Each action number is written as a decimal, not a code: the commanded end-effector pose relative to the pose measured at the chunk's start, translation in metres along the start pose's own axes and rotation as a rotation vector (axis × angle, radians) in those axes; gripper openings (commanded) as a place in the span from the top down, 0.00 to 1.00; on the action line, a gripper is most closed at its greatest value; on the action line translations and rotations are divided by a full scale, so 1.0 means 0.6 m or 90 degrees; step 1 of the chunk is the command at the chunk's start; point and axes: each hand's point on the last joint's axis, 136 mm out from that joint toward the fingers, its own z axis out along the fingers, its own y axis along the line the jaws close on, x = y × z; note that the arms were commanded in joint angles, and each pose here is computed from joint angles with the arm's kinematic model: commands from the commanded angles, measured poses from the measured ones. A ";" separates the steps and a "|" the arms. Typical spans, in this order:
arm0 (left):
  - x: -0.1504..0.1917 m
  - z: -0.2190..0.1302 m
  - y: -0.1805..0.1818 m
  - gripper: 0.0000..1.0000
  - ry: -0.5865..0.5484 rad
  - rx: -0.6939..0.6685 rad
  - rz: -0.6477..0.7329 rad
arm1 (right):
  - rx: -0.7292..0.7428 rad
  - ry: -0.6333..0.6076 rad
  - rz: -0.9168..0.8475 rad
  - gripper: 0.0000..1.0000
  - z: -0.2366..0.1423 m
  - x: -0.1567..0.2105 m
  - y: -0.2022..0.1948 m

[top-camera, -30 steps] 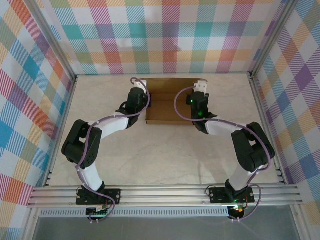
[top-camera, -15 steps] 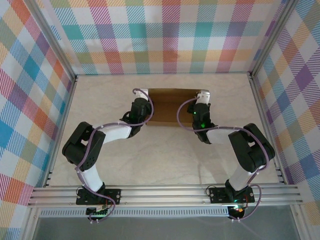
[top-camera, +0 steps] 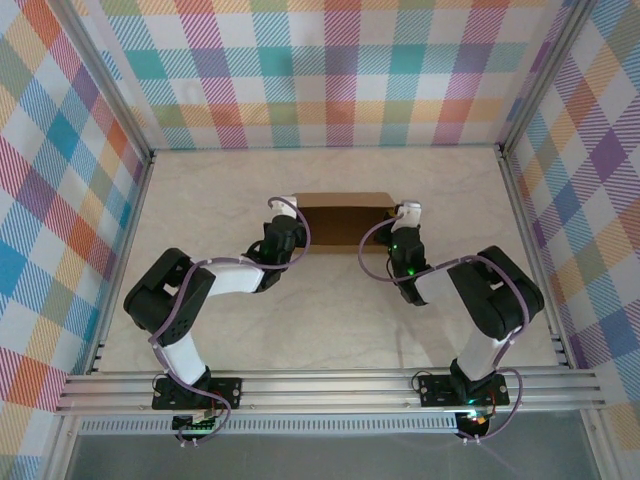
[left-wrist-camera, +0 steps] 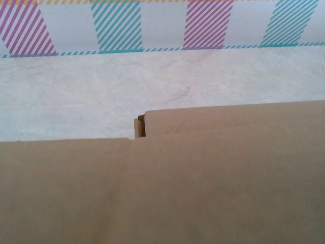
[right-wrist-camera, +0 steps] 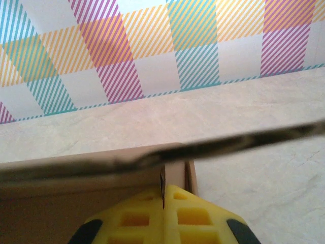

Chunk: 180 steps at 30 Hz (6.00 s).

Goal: Fold the paper box

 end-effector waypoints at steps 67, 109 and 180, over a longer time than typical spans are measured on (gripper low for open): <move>0.062 0.010 -0.062 1.00 0.114 0.059 0.069 | -0.174 0.390 -0.111 0.23 0.038 -0.089 0.165; -0.075 -0.042 -0.002 0.29 0.314 0.185 -0.180 | -0.121 0.561 -0.128 0.25 0.051 0.148 0.084; 0.056 0.146 -0.072 0.59 0.534 0.213 -0.249 | -0.100 0.578 0.082 0.23 0.166 0.079 -0.056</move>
